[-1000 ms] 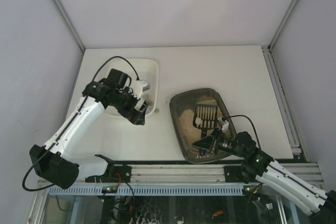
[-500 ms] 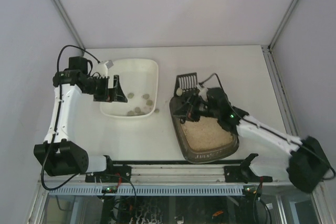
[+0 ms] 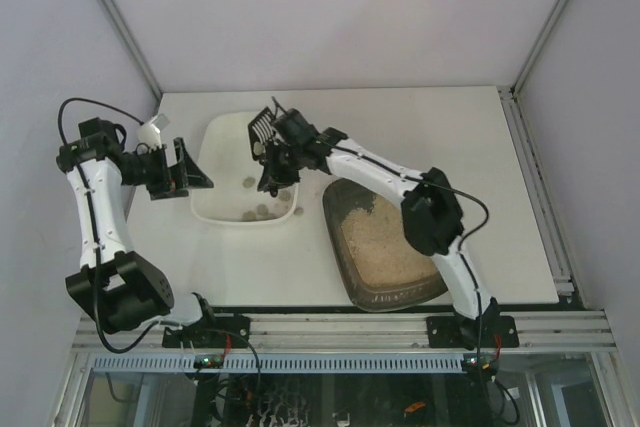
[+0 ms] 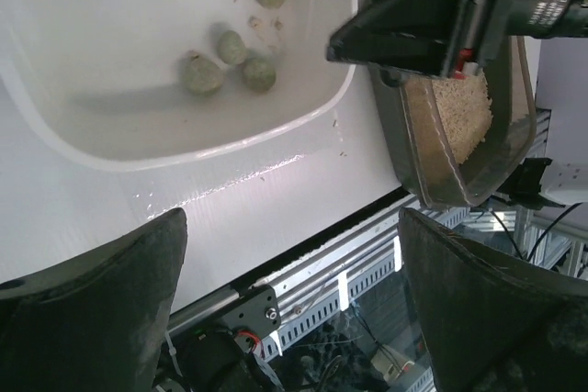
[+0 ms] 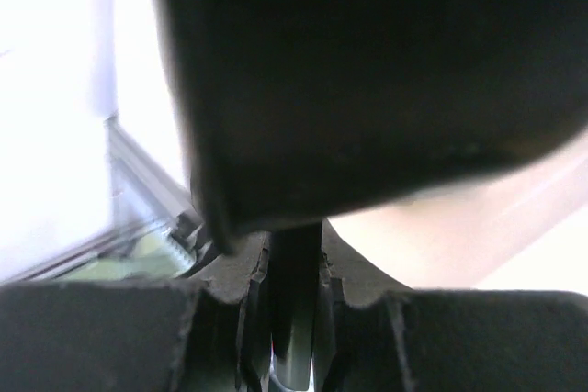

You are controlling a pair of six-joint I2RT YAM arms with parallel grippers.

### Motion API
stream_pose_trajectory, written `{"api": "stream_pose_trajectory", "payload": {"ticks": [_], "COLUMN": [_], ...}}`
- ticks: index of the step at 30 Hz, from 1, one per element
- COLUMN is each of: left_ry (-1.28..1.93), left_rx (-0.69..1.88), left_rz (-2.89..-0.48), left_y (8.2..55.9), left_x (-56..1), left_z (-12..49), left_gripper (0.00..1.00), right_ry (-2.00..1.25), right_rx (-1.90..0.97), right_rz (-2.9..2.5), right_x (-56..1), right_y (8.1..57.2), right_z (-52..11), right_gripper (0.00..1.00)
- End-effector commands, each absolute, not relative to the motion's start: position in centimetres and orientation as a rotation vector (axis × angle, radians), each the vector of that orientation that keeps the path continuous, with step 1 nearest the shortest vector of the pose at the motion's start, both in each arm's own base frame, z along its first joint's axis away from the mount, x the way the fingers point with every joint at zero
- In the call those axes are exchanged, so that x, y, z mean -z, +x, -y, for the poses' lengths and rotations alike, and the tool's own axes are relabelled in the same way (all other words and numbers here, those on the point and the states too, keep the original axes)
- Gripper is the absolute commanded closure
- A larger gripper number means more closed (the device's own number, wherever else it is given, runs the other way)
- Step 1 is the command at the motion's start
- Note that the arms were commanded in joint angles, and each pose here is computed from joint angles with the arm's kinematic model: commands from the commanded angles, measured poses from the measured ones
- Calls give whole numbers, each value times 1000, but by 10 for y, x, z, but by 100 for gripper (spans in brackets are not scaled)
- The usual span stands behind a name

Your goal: Clean the litter box

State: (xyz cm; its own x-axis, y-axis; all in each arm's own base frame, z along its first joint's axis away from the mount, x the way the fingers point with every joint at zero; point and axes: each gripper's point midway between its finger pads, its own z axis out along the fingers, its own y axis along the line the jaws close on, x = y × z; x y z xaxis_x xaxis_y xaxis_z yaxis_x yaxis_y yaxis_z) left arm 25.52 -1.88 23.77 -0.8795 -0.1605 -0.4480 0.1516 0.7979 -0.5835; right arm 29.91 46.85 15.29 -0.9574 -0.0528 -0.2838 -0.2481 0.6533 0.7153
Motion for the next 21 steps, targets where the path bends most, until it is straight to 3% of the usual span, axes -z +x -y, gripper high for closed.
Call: {"api": "stream_pose_trajectory", "payload": {"ticks": [1,8,21], "left_ry": [-10,-26,-70], "left_rx": [824,736,626], "left_rz": [-2449,-2472,-2424], "left_y": [255,256,264], "left_x": [-248,-237,-230], "left_z": [9,-1,-11], "left_gripper": [0,0,0], "right_ry": [-503,-576,-810], "right_rx": [-528,-205,74], "right_rz": [-2655,-2517,-2301], "right_x": [-138,-136,-139], "right_y": [311,333,342], "right_z": [-447,-431,-420], "right_gripper": [100,100,100]}}
